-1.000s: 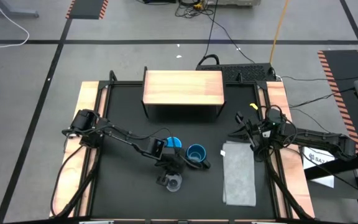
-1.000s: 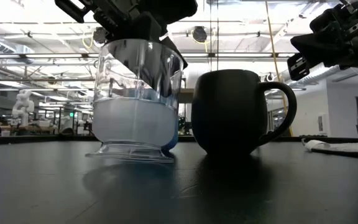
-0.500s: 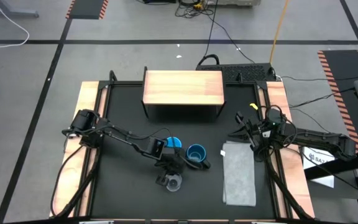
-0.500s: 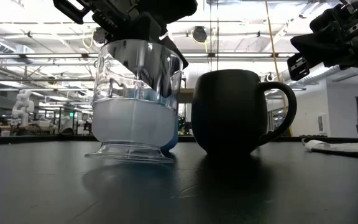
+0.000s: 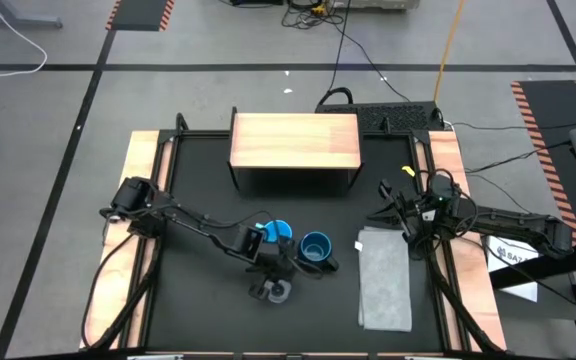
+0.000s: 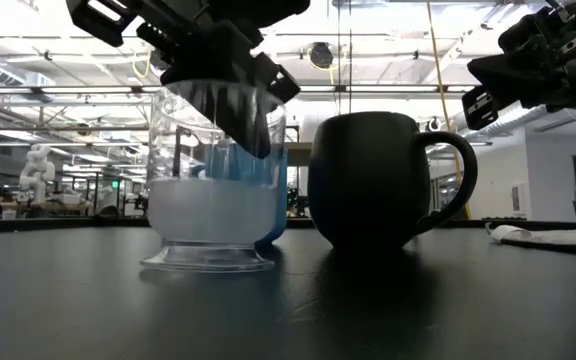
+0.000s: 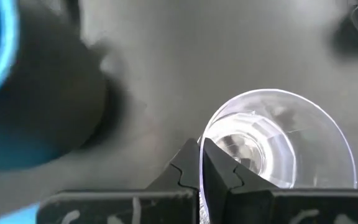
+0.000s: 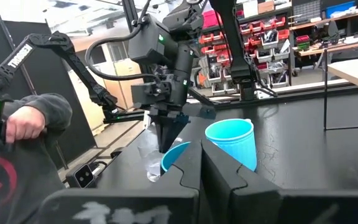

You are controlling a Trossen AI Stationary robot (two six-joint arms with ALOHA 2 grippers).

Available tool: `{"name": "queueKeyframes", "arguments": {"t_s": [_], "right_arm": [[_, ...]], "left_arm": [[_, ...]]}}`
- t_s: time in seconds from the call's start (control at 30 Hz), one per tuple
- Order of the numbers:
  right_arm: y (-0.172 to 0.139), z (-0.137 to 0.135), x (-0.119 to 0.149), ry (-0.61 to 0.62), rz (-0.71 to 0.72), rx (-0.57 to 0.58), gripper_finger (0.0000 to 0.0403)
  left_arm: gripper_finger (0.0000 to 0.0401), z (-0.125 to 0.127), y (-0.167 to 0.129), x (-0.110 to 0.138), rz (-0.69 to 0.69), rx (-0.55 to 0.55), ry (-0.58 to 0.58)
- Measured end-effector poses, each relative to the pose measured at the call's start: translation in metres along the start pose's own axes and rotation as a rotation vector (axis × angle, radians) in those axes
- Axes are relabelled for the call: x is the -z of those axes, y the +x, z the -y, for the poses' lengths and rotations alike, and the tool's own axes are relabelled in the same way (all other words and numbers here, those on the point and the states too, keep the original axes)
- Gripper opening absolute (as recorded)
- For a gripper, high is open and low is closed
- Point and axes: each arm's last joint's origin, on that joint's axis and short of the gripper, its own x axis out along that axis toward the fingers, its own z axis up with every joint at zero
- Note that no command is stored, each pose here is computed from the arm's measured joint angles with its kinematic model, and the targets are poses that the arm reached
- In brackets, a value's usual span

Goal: Stack small to large cups/mugs on shelf
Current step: Put the transparent mug on the shelf

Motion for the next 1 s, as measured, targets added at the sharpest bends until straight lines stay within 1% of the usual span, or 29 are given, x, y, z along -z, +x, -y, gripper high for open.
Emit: {"name": "queueKeyframes", "arguments": {"t_s": [0.07, 0.13, 0.27, 0.4, 0.57, 0.77, 0.9, 1.0], "right_arm": [[0.0, 0.0, 0.0, 0.001, -0.002, 0.0, 0.0], [0.0, 0.0, 0.0, 0.006, -0.003, 0.001, 0.0], [0.0, 0.0, 0.001, 0.009, -0.005, 0.001, 0.0], [0.0, 0.0, 0.001, 0.009, -0.005, 0.001, 0.0], [0.0, 0.001, 0.002, 0.02, -0.019, 0.005, 0.0], [0.0, 0.001, 0.003, 0.028, -0.029, 0.007, 0.0], [0.0, 0.001, 0.003, 0.028, -0.028, 0.007, 0.0], [0.0, 0.001, 0.003, 0.027, -0.027, 0.007, 0.0]], "left_arm": [[0.0002, -0.001, -0.008, -0.004, -0.024, -0.04, 0.002], [0.0002, -0.001, -0.019, -0.012, -0.007, -0.071, 0.009], [0.0001, 0.0, -0.04, -0.023, 0.044, -0.088, 0.046], [0.0001, 0.001, -0.058, -0.029, 0.082, -0.121, 0.057], [0.0001, 0.0, -0.079, -0.028, 0.094, -0.168, 0.079], [0.0001, -0.006, -0.115, -0.027, 0.149, -0.264, 0.055], [0.0001, -0.01, -0.136, -0.024, 0.182, -0.298, 0.038], [0.0001, -0.012, -0.152, -0.022, 0.206, -0.355, 0.029]]}}
